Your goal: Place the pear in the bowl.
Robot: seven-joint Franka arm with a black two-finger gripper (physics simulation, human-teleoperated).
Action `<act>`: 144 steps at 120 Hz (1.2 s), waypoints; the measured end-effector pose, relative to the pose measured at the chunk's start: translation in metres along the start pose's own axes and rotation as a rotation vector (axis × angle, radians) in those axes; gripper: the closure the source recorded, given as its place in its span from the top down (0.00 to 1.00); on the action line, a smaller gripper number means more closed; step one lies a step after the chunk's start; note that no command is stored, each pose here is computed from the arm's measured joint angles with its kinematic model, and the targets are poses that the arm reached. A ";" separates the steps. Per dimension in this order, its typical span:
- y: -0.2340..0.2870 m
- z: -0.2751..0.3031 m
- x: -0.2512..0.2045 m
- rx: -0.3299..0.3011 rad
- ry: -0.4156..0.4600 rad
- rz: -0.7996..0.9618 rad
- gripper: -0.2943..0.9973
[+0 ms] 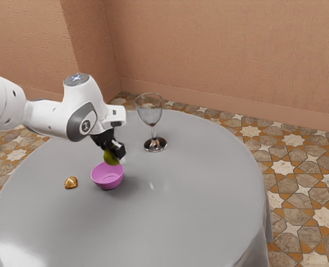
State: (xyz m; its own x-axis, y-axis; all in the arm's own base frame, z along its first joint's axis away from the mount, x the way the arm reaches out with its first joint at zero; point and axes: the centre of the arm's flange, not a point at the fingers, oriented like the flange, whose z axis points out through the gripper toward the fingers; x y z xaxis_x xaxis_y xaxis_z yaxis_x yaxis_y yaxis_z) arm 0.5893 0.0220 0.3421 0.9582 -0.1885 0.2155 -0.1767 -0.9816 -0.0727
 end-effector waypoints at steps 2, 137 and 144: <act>-0.002 -0.001 -0.002 0.004 -0.002 0.004 0.41; -0.026 -0.225 0.058 -0.059 -0.019 0.049 0.76; -0.010 -0.237 0.058 -0.085 -0.057 0.055 0.76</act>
State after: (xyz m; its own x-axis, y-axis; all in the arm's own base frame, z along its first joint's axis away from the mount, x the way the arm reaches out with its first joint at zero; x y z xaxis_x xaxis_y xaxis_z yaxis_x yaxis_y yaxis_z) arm 0.5929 0.0135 0.5862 0.9573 -0.2424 0.1574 -0.2455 -0.9694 0.0004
